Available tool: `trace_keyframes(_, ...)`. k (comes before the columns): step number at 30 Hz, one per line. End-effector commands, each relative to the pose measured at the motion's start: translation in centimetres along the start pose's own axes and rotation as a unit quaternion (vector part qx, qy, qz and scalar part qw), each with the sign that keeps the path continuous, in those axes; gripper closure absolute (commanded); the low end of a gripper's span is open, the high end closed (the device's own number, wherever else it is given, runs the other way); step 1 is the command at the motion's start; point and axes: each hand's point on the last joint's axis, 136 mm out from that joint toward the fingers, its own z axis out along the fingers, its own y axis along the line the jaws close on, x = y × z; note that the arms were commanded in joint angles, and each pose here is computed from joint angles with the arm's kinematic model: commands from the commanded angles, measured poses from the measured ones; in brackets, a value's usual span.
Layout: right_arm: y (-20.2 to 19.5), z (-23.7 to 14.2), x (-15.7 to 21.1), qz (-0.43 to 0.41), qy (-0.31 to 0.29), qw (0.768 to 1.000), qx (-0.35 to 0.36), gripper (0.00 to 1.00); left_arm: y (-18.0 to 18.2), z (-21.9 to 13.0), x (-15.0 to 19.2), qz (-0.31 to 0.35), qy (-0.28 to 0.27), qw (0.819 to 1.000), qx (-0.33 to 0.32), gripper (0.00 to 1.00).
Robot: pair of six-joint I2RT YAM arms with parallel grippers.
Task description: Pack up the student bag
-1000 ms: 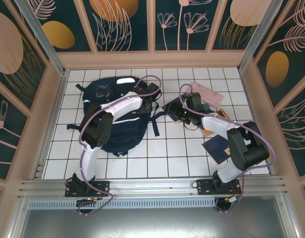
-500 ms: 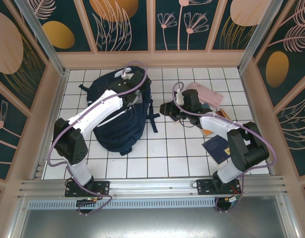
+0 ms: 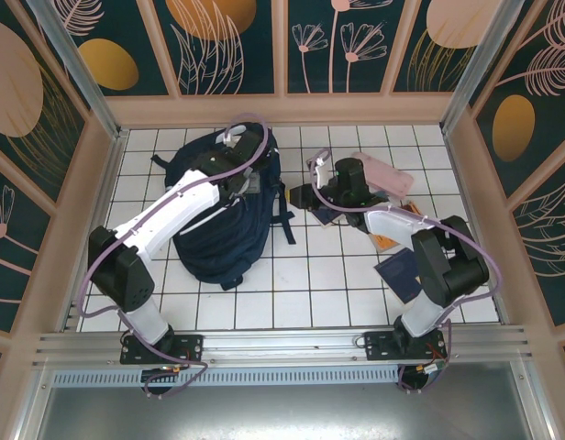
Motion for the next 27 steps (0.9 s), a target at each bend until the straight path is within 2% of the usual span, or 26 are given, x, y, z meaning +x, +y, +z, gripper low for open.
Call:
trace_keyframes(1,2.0,1.4,0.1,-0.014,-0.003,0.999,-0.050,0.67,-0.7,-2.8,-3.2,-0.009,-0.063,0.997,0.042,1.00)
trace_keyframes(3,1.2,2.1,-0.5,-0.001,-0.011,0.999,-0.037,0.65,-0.9,-3.0,-3.1,0.003,-0.061,0.997,0.050,1.00)
trace_keyframes(6,-0.9,2.8,-1.8,0.010,-0.032,0.999,0.008,0.52,-0.6,-3.1,-2.8,0.020,-0.062,0.997,0.050,1.00)
trace_keyframes(8,-2.3,2.8,-2.5,0.024,-0.047,0.998,0.037,0.50,-0.6,-3.5,-2.7,0.027,-0.063,0.996,0.056,1.00)
trace_keyframes(10,-4.3,2.4,-3.1,0.056,-0.062,0.995,0.059,0.52,-0.3,-4.0,-2.6,0.031,-0.070,0.995,0.061,1.00)
trace_keyframes(15,-6.6,0.9,-3.0,0.103,-0.076,0.991,0.050,0.62,0.3,-4.9,-2.6,0.033,-0.091,0.993,0.070,1.00)
trace_keyframes(20,-4.1,0.1,-1.1,0.048,-0.038,0.998,0.011,0.63,-0.2,-4.9,-2.7,0.026,-0.095,0.992,0.082,1.00)
trace_keyframes(27,-0.1,-1.8,2.2,0.012,-0.011,0.998,-0.066,0.56,0.3,-4.8,-3.9,0.003,-0.111,0.992,0.057,1.00)
